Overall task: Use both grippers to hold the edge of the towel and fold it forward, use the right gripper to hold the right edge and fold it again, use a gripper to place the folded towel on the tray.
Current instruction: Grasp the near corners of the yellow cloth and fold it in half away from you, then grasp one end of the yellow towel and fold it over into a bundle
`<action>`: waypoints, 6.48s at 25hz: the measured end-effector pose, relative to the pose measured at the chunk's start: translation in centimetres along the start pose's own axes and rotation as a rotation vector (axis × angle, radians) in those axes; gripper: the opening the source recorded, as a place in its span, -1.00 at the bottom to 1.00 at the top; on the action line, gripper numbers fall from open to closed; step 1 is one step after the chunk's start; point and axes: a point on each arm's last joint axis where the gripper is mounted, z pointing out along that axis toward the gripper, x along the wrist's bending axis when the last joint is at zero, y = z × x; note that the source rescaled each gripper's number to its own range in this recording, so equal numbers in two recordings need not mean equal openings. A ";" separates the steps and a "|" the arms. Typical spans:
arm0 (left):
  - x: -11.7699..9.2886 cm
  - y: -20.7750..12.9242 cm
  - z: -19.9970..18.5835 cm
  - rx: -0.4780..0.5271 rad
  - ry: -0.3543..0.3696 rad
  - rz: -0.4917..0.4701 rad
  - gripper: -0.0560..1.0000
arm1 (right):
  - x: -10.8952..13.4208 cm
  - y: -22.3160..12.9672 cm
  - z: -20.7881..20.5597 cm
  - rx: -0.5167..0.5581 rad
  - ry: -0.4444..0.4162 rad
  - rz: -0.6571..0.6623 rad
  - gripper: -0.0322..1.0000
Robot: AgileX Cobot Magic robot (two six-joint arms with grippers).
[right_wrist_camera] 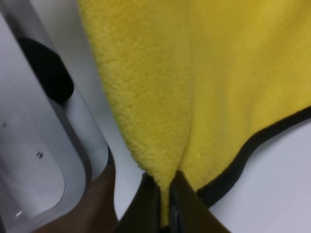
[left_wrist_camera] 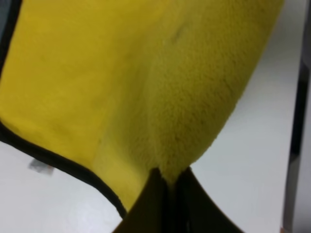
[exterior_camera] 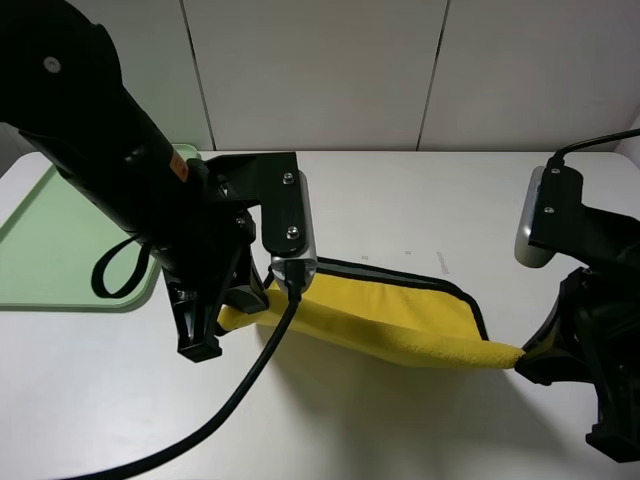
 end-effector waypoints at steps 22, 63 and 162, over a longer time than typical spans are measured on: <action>4.1 0.5 6.2 -0.045 0.192 0.023 -0.89 | -3.1 0.8 3.1 0.088 -0.161 -0.027 -0.94; 5.8 0.1 11.3 -0.093 0.252 -0.127 1.00 | -5.5 1.7 5.3 0.089 -0.320 -0.041 1.00; -17.1 -20.9 -12.8 -0.478 0.905 -1.342 1.00 | -8.8 -0.9 9.9 0.105 -0.310 1.042 1.00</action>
